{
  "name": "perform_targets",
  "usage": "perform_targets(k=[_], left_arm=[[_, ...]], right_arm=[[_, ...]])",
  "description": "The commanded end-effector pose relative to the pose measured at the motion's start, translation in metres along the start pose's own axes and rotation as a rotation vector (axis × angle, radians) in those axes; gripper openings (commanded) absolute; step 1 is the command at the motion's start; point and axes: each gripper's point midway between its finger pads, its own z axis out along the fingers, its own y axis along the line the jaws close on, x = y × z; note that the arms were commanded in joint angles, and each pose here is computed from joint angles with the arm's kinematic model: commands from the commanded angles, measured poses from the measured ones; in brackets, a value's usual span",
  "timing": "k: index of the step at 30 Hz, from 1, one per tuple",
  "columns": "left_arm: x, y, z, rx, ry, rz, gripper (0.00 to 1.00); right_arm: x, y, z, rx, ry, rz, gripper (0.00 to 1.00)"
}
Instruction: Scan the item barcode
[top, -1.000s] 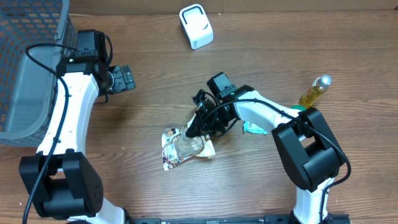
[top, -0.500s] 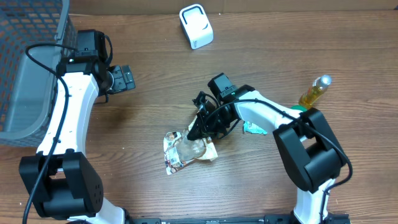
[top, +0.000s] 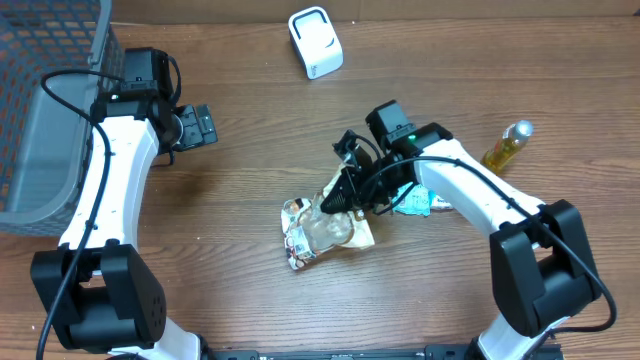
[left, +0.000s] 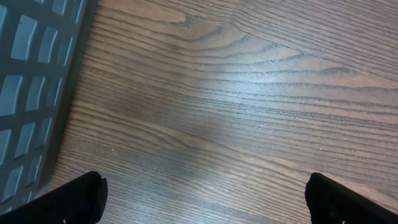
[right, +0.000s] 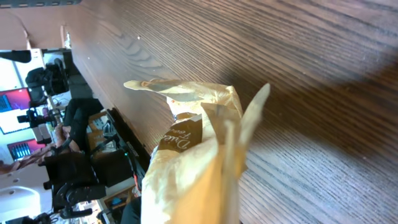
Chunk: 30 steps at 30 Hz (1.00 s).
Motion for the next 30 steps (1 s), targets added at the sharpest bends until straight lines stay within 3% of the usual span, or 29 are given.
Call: perform_targets(k=[1,12,21,30], left_arm=[[-0.007,0.002,-0.006,-0.007,-0.026,-0.008,1.0],[-0.007,0.002,-0.006,-0.007,-0.026,-0.008,1.0],[-0.007,0.002,-0.006,-0.007,-0.026,-0.008,1.0],[-0.007,0.002,-0.006,-0.007,-0.026,-0.008,1.0]], right_arm=[[0.0,0.014,-0.005,-0.05,-0.009,-0.058,0.04],[0.001,0.015,-0.005,-0.057,-0.007,-0.058,0.04],[0.008,0.049,-0.011,-0.265,0.017,-0.152,0.04],[0.009,0.049,-0.012,-0.267,0.02,-0.148,0.04]])
